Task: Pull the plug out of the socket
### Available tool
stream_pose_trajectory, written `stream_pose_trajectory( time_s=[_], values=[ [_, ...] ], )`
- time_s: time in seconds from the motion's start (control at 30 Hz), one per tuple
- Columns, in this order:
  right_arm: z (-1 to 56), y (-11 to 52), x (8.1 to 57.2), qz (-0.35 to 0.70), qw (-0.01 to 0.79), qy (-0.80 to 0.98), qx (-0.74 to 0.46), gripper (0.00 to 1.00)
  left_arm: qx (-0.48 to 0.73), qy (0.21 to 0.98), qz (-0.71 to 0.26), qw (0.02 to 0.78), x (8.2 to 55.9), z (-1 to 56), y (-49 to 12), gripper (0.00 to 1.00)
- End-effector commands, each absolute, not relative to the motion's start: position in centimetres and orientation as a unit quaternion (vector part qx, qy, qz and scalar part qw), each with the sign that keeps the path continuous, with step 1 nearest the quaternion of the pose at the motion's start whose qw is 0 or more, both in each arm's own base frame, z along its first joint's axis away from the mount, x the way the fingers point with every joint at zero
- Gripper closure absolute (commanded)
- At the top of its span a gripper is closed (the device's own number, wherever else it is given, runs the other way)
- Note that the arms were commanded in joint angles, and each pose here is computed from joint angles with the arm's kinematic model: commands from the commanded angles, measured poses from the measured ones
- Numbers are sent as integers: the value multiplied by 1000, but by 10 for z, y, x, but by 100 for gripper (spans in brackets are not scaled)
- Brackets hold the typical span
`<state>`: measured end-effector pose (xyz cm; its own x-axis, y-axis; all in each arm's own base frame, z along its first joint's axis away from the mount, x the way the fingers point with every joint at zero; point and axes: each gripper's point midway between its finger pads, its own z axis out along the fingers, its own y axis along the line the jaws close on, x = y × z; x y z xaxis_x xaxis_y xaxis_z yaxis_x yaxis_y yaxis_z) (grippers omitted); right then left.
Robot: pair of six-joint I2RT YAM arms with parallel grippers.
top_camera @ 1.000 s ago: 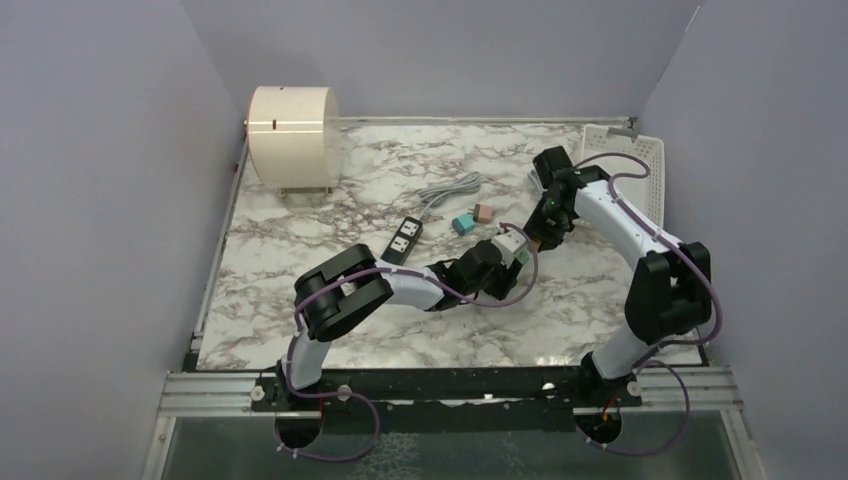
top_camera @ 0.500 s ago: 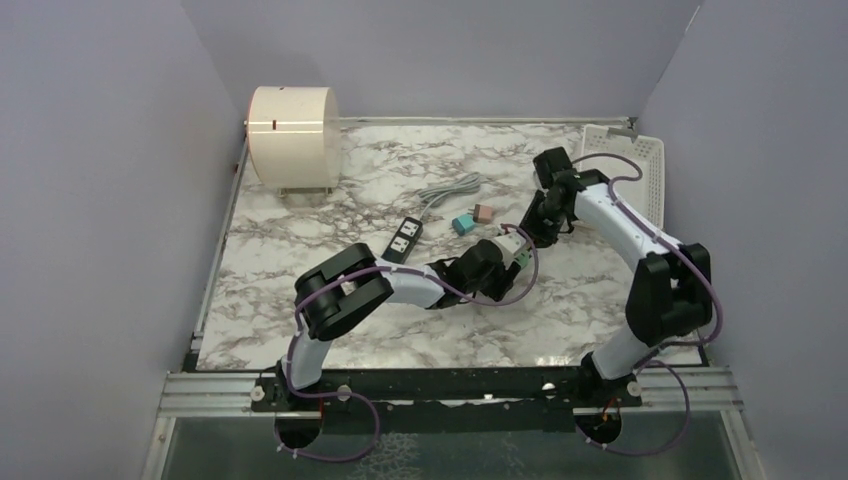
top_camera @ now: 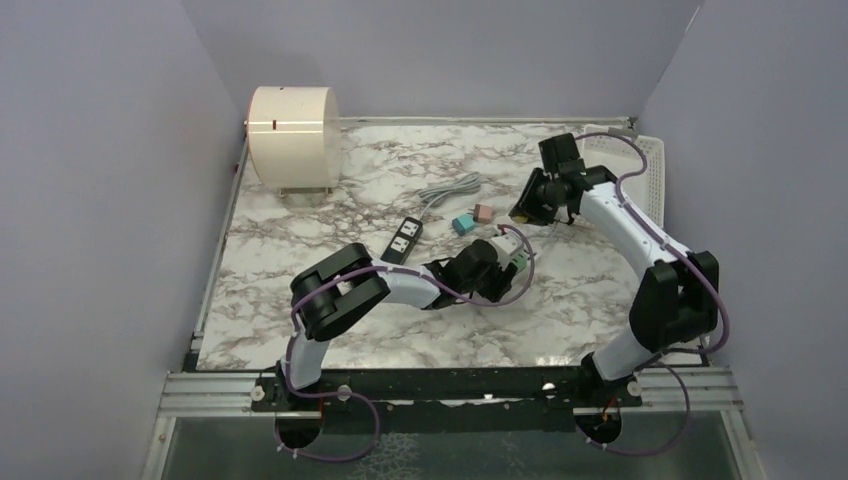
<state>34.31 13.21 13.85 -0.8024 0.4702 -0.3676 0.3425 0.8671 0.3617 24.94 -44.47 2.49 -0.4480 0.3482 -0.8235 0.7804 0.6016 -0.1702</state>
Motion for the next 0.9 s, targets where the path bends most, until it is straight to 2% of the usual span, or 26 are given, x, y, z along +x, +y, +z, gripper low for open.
stream_pose_trajectory(
  time_s=[0.0,0.13,0.27,0.37,0.87],
  values=[
    [156,167,392,214,274,928,134,99,385,849,-240,270,198,-38,-389,100],
    [161,202,416,290,290,911,45,99,402,838,-243,277,191,-25,-378,100],
    [149,217,422,315,261,912,0,99,397,840,-238,284,182,-13,-355,100],
    [149,225,423,338,274,900,-23,99,389,839,-243,294,175,-2,-341,100],
    [119,223,452,320,317,892,-48,99,387,831,-240,318,173,18,-308,100]
  ],
)
